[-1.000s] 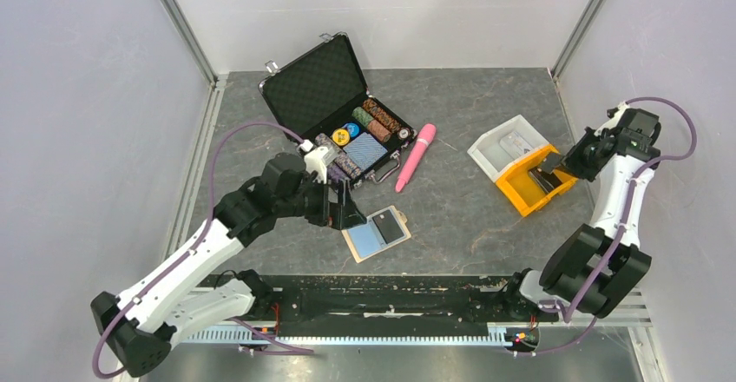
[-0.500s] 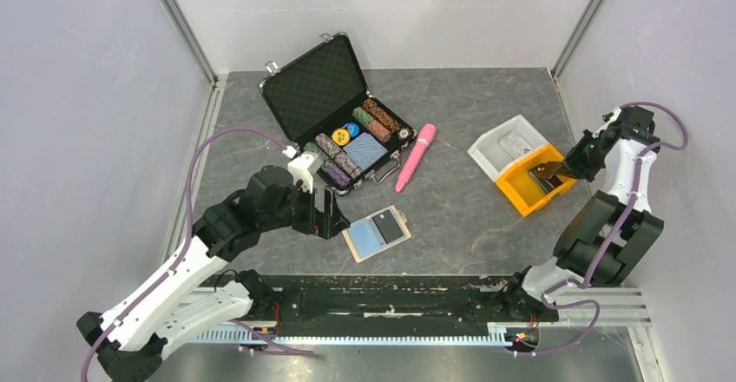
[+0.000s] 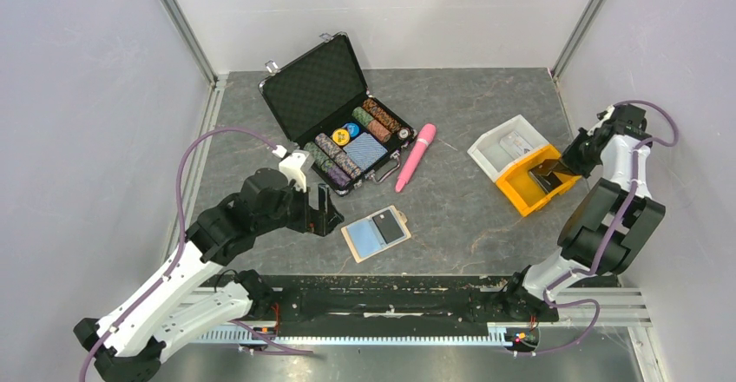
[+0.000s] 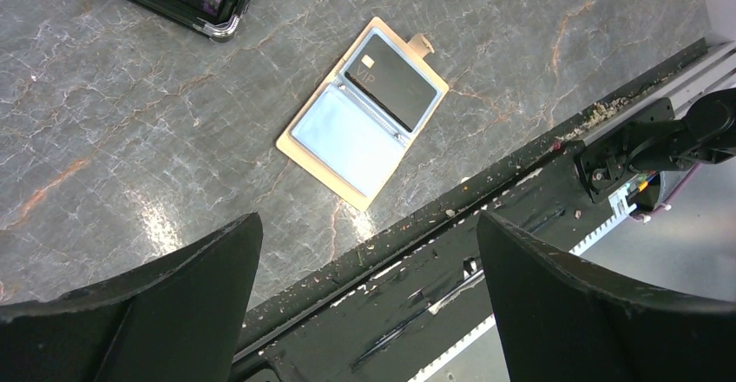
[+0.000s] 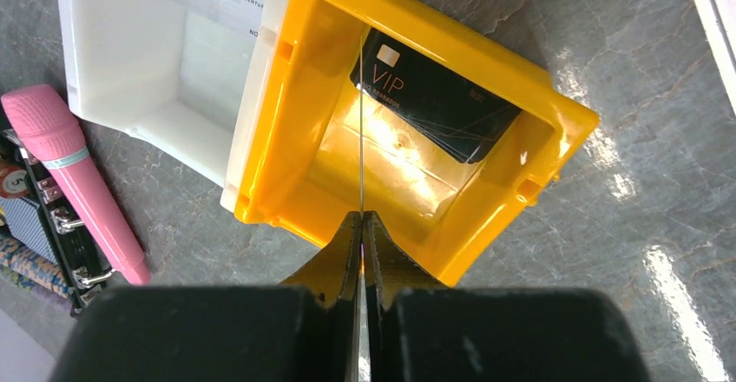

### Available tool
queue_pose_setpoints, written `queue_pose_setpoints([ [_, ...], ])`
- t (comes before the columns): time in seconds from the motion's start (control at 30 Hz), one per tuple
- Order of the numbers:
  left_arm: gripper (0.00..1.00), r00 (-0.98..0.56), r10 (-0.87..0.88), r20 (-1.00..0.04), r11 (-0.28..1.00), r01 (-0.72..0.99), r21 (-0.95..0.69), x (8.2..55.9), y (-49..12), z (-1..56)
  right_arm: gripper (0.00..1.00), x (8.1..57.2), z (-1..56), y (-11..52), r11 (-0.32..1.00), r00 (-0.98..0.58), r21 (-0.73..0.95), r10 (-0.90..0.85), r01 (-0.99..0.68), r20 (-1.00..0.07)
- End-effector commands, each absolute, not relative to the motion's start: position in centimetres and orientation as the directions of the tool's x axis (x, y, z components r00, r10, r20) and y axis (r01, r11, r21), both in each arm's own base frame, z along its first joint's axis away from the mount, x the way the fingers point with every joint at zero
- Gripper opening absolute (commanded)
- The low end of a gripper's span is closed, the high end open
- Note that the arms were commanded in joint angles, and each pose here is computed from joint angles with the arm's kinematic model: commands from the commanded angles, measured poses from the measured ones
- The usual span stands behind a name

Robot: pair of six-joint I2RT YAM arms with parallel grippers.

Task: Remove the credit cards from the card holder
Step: Place the credit card in the storage box.

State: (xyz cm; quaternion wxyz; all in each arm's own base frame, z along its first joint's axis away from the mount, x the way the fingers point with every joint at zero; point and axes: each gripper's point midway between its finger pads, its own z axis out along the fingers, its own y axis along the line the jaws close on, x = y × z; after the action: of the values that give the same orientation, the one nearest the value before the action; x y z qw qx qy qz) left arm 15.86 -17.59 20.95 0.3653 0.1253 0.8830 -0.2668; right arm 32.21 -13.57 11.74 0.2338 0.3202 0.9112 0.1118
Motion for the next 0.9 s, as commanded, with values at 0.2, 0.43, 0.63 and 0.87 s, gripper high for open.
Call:
queue_pose_setpoints([
  [0.2,1.00,-0.688,0.045,-0.724,0.839,0.420,-0.347,16.5,-17.5,20.8,0.00,33.9,10.4,-14.6,0.773,-0.665,0.323,0.635,0.547,-0.393],
  [0.43,1.00,-0.691,0.045,-0.722,0.840,0.417,-0.347,16.5,-17.5,20.7,0.05,35.0,11.0,-15.8,0.761,-0.637,0.304,0.646,0.572,-0.420],
  [0.63,1.00,-0.696,0.050,-0.716,0.842,0.415,-0.345,16.6,-17.6,20.4,0.01,34.9,10.6,-16.4,0.747,-0.613,0.288,0.660,0.599,-0.435],
  [0.87,1.00,-0.694,0.043,-0.718,0.840,0.414,-0.350,16.5,-17.5,20.6,0.07,34.7,10.4,-17.2,0.727,-0.589,0.256,0.673,0.637,-0.447],
])
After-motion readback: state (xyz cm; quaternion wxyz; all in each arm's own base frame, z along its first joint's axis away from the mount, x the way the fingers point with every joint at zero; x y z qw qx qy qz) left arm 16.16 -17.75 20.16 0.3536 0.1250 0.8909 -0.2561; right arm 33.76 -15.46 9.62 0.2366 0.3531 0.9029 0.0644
